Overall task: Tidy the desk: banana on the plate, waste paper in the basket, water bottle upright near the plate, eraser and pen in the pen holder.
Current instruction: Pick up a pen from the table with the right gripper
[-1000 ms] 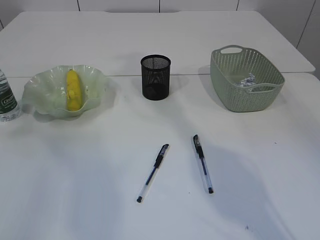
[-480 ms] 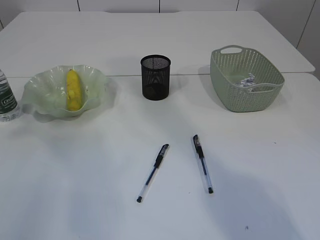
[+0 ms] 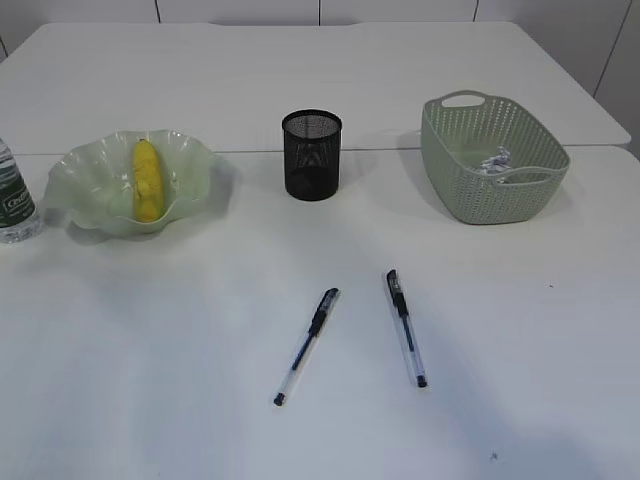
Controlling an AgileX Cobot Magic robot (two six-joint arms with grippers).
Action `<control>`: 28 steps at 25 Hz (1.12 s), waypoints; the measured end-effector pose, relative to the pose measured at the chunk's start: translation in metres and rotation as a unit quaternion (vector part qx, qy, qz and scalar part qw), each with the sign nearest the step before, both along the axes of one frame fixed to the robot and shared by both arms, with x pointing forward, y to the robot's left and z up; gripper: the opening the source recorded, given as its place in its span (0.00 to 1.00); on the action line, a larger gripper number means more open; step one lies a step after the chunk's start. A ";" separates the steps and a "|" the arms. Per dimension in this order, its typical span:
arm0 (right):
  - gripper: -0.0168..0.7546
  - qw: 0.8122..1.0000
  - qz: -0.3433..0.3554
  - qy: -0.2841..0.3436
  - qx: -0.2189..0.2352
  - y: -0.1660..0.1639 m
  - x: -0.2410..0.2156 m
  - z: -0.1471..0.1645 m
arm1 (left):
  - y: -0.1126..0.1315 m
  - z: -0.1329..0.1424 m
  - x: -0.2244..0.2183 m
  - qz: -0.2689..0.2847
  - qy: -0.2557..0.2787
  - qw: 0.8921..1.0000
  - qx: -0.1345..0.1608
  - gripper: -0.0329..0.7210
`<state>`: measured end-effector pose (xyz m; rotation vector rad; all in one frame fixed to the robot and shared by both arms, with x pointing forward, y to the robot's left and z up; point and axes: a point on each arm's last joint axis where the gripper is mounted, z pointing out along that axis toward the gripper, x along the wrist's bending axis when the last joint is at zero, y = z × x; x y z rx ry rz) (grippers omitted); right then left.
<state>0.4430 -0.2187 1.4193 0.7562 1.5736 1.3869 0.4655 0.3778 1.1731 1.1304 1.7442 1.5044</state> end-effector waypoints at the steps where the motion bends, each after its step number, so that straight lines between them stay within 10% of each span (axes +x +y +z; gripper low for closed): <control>1: 0.50 1.000 -0.004 -0.005 0.000 -0.005 -0.013 0.005 | 0.000 0.000 0.000 0.000 0.000 1.000 0.000 0.39; 11: 0.50 0.997 -0.022 0.066 -0.031 -0.038 -0.105 -0.018 | -0.001 -0.001 0.000 0.000 -0.005 1.000 -0.026 0.39; 28: 0.50 0.989 -0.028 0.146 -0.011 -0.061 -0.173 -0.196 | -0.002 -0.002 0.000 0.000 -0.009 0.999 -0.040 0.39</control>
